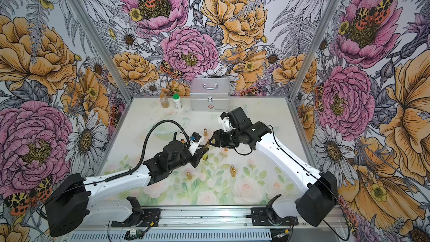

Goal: Open the lipstick cap
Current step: Place the lipstick at the center of the board.

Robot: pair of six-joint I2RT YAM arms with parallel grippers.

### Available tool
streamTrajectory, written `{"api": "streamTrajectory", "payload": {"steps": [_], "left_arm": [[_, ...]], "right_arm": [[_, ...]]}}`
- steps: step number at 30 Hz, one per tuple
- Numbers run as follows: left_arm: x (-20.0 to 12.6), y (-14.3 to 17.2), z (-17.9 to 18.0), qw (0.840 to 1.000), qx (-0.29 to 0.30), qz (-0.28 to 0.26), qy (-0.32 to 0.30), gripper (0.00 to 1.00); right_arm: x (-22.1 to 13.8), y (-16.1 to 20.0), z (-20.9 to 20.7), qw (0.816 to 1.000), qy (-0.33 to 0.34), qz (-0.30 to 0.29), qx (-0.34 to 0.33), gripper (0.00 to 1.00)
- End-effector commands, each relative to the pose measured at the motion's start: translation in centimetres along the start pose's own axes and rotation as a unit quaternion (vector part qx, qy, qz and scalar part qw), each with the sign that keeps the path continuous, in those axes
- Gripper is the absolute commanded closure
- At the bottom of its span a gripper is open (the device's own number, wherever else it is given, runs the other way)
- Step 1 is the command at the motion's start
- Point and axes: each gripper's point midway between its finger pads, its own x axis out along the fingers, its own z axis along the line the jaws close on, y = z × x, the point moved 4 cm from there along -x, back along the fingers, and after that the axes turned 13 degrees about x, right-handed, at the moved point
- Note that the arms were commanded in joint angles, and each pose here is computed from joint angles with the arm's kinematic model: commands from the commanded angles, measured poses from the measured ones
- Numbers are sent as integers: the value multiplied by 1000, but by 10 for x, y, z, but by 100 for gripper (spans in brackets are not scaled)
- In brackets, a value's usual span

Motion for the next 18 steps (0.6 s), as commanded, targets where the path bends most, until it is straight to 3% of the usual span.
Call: {"api": "streamTrajectory", "payload": {"steps": [1,18], "left_arm": [[0,-26,-3,999,20,-38,12,100],[1,-38,-8,998,33,-52,24,100]], "right_arm": [[1,-5,14,1000,-14,-7,-5,47],[26,-14,15,1000,-21,-5,1,65]]}}
